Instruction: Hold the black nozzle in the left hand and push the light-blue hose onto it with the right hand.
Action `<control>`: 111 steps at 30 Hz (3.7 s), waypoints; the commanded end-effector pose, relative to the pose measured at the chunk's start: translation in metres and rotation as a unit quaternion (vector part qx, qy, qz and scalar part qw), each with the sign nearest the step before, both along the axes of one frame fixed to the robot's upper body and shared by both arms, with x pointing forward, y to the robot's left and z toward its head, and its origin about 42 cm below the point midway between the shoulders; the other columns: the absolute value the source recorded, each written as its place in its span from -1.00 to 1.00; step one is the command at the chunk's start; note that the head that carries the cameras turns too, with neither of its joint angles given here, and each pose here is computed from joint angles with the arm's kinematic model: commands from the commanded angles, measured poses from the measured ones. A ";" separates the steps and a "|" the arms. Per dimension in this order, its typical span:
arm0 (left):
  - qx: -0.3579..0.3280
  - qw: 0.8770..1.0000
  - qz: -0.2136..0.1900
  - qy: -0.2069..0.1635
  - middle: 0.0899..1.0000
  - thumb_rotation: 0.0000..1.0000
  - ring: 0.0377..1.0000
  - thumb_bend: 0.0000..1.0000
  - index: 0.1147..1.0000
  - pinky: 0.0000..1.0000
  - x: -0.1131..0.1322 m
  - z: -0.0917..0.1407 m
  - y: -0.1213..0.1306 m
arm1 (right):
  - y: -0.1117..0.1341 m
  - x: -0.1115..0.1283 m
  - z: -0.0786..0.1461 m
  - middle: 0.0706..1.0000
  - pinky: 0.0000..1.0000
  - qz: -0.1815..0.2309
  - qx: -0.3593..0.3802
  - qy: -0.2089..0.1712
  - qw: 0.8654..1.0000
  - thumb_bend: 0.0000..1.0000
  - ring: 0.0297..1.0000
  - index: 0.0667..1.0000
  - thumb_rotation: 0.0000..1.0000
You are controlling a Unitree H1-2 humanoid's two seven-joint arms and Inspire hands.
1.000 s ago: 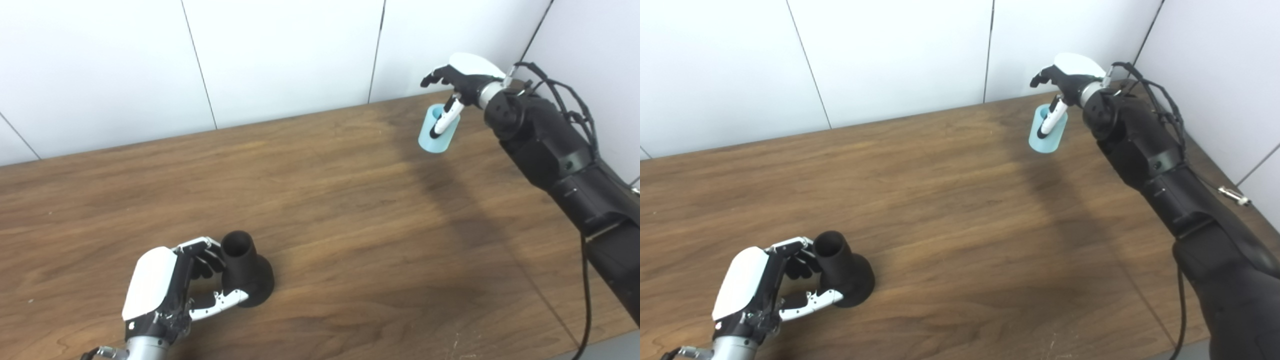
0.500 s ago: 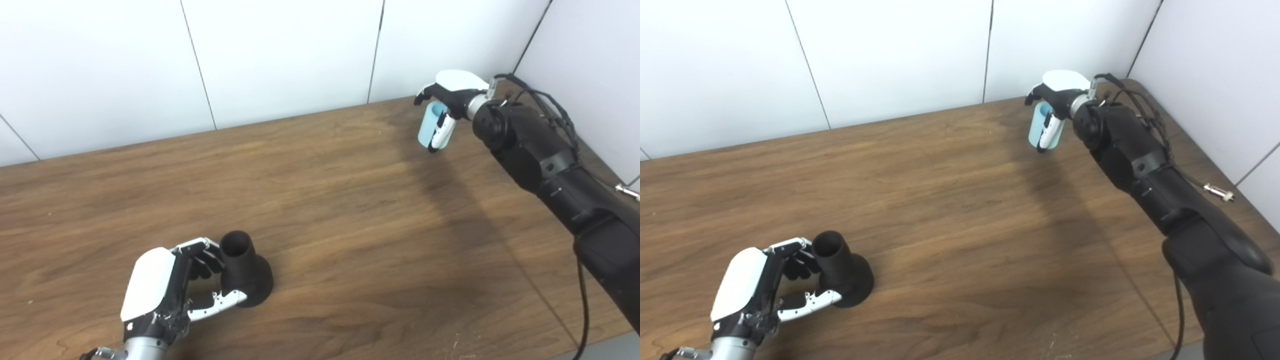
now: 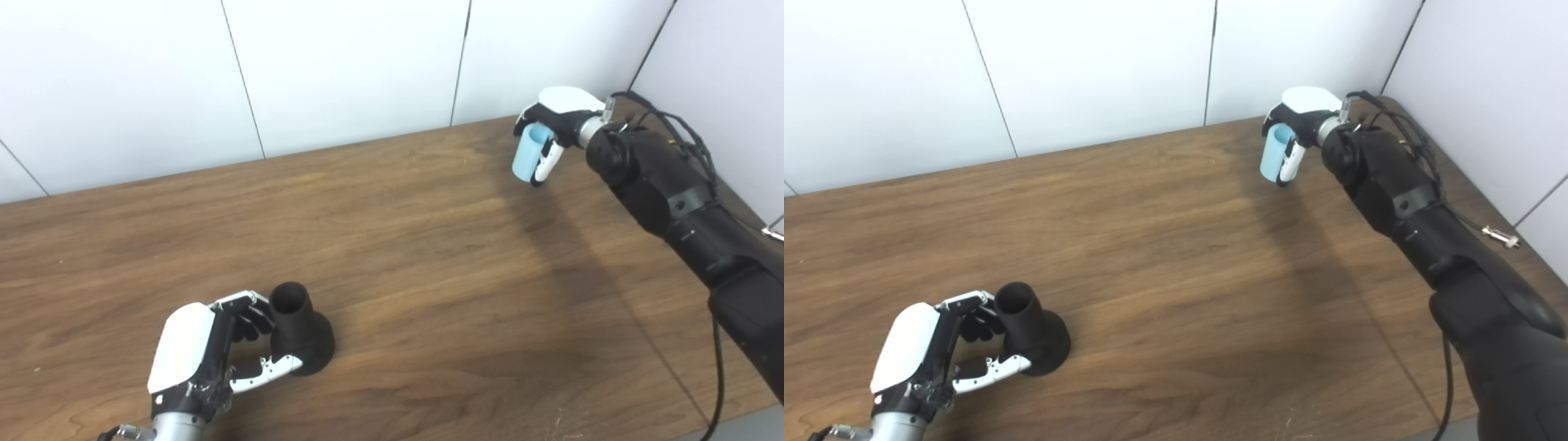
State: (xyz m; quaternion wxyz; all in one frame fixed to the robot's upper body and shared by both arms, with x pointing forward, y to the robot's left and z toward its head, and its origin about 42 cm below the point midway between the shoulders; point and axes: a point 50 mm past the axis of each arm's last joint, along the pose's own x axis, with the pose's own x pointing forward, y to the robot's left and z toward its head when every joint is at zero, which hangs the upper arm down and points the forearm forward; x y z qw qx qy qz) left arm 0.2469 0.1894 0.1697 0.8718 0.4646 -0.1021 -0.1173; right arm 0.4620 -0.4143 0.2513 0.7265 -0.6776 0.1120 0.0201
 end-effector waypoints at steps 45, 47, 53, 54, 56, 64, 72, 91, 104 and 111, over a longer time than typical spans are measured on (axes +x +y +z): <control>0.013 1.000 -0.001 0.014 -0.13 -1.00 -0.10 0.01 -0.15 -0.07 -0.007 -0.005 -0.014 | 0.064 -0.054 0.079 -0.06 -0.20 0.112 0.034 -0.186 0.976 0.03 -0.26 -0.06 -1.00; 0.012 1.000 -0.005 0.013 -0.14 -1.00 -0.10 0.01 -0.15 -0.06 -0.007 -0.006 -0.019 | 0.075 -0.065 0.087 -0.08 -0.21 0.143 0.042 -0.191 0.970 0.03 -0.27 -0.06 -1.00; 0.009 1.000 0.000 0.021 -0.13 -1.00 -0.10 0.01 -0.15 -0.03 -0.011 -0.006 -0.031 | 0.101 -0.094 0.095 -0.06 -0.11 0.217 0.053 -0.198 0.954 0.04 -0.22 -0.08 -1.00; 0.009 1.000 0.000 0.020 -0.13 -1.00 -0.10 0.01 -0.15 -0.03 -0.011 -0.006 -0.032 | 0.103 -0.097 0.095 -0.06 -0.14 0.220 0.054 -0.199 0.953 0.03 -0.23 -0.08 -1.00; 0.007 1.000 -0.003 0.017 -0.15 -1.00 -0.12 0.01 -0.13 -0.05 -0.011 -0.008 -0.034 | 0.116 -0.107 0.098 -0.06 -0.17 0.239 0.056 -0.202 0.948 0.03 -0.24 -0.07 -1.00; 0.008 1.000 0.000 0.011 -0.18 -1.00 -0.14 0.01 -0.12 -0.10 -0.011 -0.009 -0.039 | 0.159 -0.141 0.109 -0.07 -0.34 0.318 0.102 -0.196 0.922 0.03 -0.26 -0.05 -1.00; 0.006 1.000 0.001 0.008 -0.17 -1.00 -0.13 0.01 -0.12 -0.10 -0.012 -0.010 -0.043 | 0.187 -0.173 0.118 -0.08 -0.25 0.377 0.153 -0.163 0.899 0.04 -0.24 -0.05 -1.00; 0.008 1.000 0.001 0.007 -0.12 -1.00 -0.11 0.01 -0.16 -0.08 -0.010 -0.006 -0.045 | 0.225 -0.192 0.116 -0.06 -0.29 0.420 0.176 -0.149 0.878 0.03 -0.25 -0.05 -1.00; 0.003 1.000 0.002 0.007 -0.15 -1.00 -0.11 0.01 -0.14 -0.08 -0.011 -0.005 -0.044 | 0.220 -0.182 0.114 -0.06 -0.31 0.399 0.174 -0.156 0.887 0.03 -0.27 -0.04 -1.00; 0.006 1.000 0.002 0.007 -0.14 -1.00 -0.10 0.01 -0.14 -0.07 -0.011 -0.004 -0.044 | 0.213 -0.180 0.119 -0.08 -0.30 0.389 0.160 -0.165 0.892 0.03 -0.27 -0.02 -1.00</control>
